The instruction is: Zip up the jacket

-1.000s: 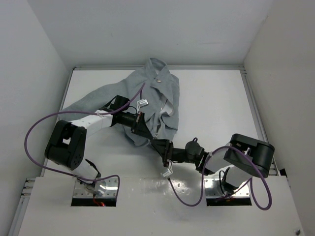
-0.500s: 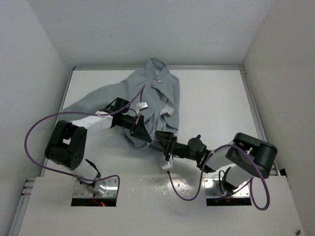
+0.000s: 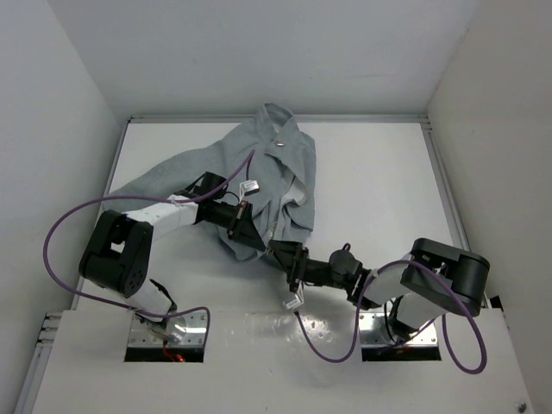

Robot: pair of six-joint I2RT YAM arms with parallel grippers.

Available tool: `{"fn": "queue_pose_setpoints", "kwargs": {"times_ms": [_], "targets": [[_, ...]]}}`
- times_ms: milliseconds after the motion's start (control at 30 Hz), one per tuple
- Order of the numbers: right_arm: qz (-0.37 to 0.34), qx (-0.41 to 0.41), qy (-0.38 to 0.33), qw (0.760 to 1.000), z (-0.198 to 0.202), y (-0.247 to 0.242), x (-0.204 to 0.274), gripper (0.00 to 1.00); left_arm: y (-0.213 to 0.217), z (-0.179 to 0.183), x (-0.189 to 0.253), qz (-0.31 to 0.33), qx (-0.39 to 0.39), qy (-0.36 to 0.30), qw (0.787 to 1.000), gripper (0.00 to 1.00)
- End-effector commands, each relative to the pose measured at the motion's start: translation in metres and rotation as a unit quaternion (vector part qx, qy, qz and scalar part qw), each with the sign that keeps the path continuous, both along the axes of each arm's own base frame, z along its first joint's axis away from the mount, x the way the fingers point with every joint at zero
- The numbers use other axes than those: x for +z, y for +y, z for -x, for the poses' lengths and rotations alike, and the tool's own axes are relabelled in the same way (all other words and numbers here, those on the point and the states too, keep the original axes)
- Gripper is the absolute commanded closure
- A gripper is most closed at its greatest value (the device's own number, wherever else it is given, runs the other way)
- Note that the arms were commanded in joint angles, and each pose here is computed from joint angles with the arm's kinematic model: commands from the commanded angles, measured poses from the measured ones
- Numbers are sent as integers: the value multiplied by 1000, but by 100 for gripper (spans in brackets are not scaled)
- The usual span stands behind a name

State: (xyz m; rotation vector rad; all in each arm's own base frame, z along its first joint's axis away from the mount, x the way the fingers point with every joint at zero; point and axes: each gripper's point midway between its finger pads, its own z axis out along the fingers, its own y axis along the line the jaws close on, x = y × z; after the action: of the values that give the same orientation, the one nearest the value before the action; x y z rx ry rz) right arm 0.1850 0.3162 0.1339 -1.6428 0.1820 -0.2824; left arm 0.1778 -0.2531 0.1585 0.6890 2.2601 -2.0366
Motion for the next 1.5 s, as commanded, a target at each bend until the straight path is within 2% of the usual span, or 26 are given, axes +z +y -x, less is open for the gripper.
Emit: {"fn": "queue_pose_setpoints", "kwargs": {"times_ms": [0, 267, 533, 700, 800, 867, 1133, 1200, 1333, 1467], "targets": [[-78, -1, -36, 996, 2, 1, 47, 45, -1, 9, 12, 29, -23, 13, 999, 100], [-90, 11, -45, 995, 10, 8, 58, 53, -1, 8, 11, 27, -22, 8, 999, 100], [-93, 22, -48, 994, 18, 10, 61, 53, -1, 8, 9, 25, -22, 12, 999, 100], [-97, 27, -50, 994, 22, 11, 64, 66, -2, 6, 9, 25, -22, 12, 999, 100], [-100, 25, -49, 993, 21, 10, 65, 82, -2, 5, 6, 24, -22, 16, 999, 100], [-96, 23, -47, 994, 22, 8, 62, 86, -2, 5, 6, 24, -22, 16, 999, 100], [-114, 22, -32, 993, 27, 7, 69, 93, -3, 2, 4, 21, -20, 10, 1000, 100], [-126, 4, -12, 992, 23, 4, 70, 93, -5, 4, 3, 17, -23, 9, 1000, 100], [-145, -21, 34, 989, 21, -3, 67, 100, -7, 4, 3, 13, -22, -21, 999, 100], [-151, -53, 69, 985, 13, -11, 57, 100, -9, 10, 2, 8, -28, -35, 999, 100]]}}
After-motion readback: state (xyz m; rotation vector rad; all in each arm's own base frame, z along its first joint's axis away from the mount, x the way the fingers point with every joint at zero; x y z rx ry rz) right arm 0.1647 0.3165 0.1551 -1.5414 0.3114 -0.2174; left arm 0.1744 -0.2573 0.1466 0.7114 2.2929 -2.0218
